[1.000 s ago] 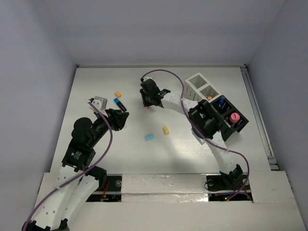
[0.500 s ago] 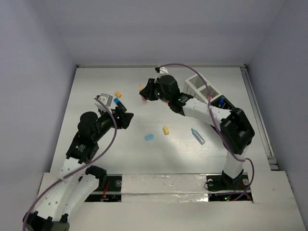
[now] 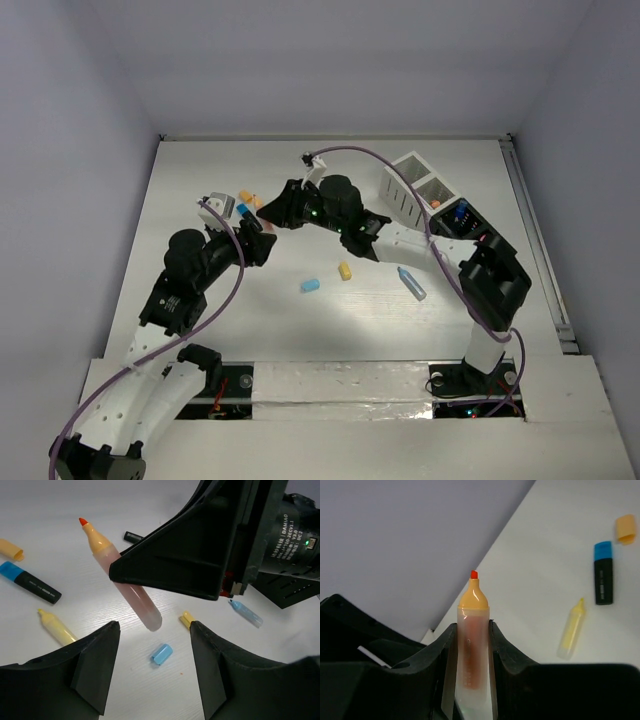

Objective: Sort the stationery into containers
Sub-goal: Pick up the pen from the center of the board.

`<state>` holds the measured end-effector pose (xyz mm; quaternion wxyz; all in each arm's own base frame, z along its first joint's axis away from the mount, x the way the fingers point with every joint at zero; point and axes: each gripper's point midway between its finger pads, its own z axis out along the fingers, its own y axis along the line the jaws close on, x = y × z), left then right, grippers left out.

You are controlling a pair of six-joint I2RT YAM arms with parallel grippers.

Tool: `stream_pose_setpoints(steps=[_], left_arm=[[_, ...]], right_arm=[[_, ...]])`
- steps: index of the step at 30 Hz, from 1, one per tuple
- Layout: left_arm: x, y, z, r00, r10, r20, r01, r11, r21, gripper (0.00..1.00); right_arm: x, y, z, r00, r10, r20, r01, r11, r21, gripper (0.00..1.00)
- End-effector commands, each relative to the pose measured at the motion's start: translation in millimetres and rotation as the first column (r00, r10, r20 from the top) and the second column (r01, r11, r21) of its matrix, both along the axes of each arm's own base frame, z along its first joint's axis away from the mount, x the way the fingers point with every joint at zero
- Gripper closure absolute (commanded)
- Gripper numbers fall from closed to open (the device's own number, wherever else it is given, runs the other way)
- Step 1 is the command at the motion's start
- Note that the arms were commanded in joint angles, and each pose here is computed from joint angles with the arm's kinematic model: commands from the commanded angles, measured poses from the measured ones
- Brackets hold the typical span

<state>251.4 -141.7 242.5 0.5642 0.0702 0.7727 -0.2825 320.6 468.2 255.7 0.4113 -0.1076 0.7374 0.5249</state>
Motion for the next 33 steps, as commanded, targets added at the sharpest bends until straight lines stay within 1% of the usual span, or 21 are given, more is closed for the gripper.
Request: stream_pose_setpoints(steps=[1,7,12,14,20,24,26,27,28,30,31,33], left_arm=[[3,0,27,0.998,0.006,0.064,-0.004,1.0,-0.027,0.45],[6,4,24,0.998,0.034,0.054,-0.033,0.999,-0.019,0.53],[5,6,25,0.997,0.042,0.06,-0.041,0.999,-0.02,0.54],[6,6,25,0.997,0.042,0.058,-0.041,0.999,-0.021,0.57],[6,4,23,0.998,0.034,0.051,-0.033,0.999,-0.018,0.59],[7,7,25,0.997,0.046,0.057,-0.045,0.999,-0.02,0.65],[7,7,25,0.997,0.045,0.059,-0.044,0.999,-0.021,0.68],[7,7,25,0.997,0.045,0.058,-0.044,0.999,-0.022,0.72],[7,7,24,0.997,0.046,0.056,-0.045,0.999,-0.019,0.84],[8,8,24,0.997,0.051,0.055,-0.05,0.999,-0.018,0.96],[8,8,25,0.997,0.054,0.053,-0.053,0.998,-0.018,1.0],[8,9,24,0.997,0.06,0.052,-0.059,0.998,-0.016,1.0]], right_arm=[[-21,10,44,0.996,0.061,0.064,-0.069,0.988,0.137,1.0],[-40,12,57,0.991,0.1,0.084,-0.113,0.979,0.169,0.99],[-49,12,59,0.989,0.121,0.083,-0.134,0.975,0.179,0.99],[-52,9,62,0.989,0.124,0.086,-0.138,0.972,0.189,0.99],[-58,8,70,0.985,0.146,0.095,-0.163,0.963,0.217,0.99],[-62,10,70,0.981,0.174,0.089,-0.189,0.957,0.22,0.99],[-64,12,70,0.978,0.189,0.086,-0.204,0.953,0.223,0.99],[-65,12,72,0.977,0.192,0.087,-0.207,0.952,0.227,0.99],[-65,13,71,0.976,0.198,0.088,-0.213,0.95,0.228,0.99],[-65,13,71,0.976,0.198,0.086,-0.213,0.95,0.229,0.99],[-66,13,73,0.975,0.201,0.09,-0.217,0.948,0.231,0.99],[-66,14,73,0.975,0.202,0.09,-0.218,0.948,0.231,0.98]])
